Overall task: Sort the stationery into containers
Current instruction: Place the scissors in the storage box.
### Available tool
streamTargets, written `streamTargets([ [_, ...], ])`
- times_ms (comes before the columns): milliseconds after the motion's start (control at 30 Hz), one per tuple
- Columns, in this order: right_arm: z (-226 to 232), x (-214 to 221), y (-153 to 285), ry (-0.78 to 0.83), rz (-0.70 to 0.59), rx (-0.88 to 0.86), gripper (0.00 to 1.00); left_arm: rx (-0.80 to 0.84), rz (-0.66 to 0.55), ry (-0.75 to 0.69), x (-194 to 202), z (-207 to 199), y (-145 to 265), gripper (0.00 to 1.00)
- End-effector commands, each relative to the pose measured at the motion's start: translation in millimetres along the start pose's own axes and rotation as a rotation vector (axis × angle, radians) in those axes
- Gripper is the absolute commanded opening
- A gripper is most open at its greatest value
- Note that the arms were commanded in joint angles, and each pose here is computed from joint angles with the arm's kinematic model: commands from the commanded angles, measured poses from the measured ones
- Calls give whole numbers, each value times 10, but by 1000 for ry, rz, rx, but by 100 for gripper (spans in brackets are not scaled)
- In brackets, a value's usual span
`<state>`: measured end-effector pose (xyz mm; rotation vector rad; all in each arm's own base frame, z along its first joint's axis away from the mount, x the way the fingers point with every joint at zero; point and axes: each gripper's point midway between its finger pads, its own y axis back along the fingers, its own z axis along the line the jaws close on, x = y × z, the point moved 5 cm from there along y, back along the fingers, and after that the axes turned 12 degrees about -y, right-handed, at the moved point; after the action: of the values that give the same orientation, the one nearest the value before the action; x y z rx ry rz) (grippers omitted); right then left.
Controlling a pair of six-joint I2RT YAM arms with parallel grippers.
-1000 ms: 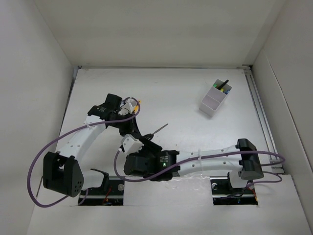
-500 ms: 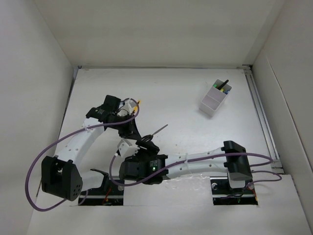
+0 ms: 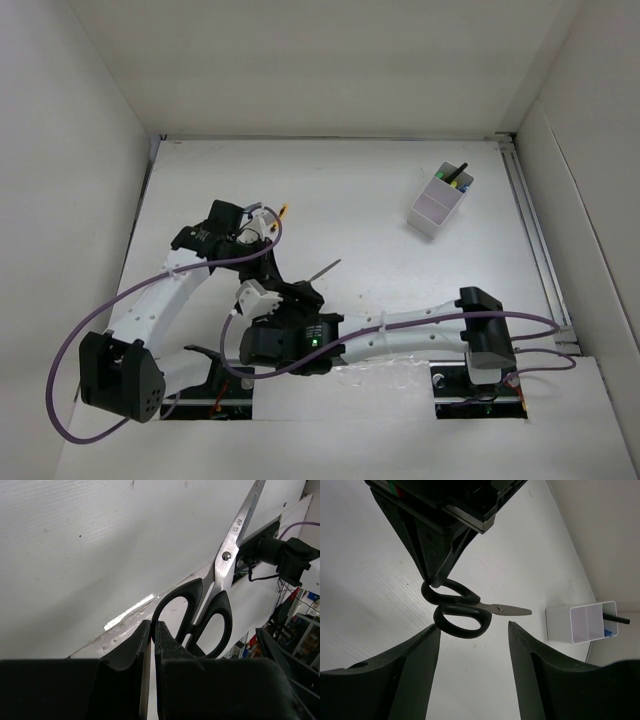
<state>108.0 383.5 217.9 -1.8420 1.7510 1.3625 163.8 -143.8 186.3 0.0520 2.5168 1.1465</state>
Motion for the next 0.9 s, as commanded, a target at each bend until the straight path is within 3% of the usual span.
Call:
streamTargets([
  [0, 18, -168, 35, -25, -33, -13, 62, 26, 6, -21, 98, -35, 34, 0],
  [533, 50, -101, -243, -32, 34, -44, 59, 30, 15, -27, 124, -76, 60, 0],
  [867, 111, -58, -282, -44, 68, -71, 13, 31, 0, -38, 87, -90, 71, 0],
])
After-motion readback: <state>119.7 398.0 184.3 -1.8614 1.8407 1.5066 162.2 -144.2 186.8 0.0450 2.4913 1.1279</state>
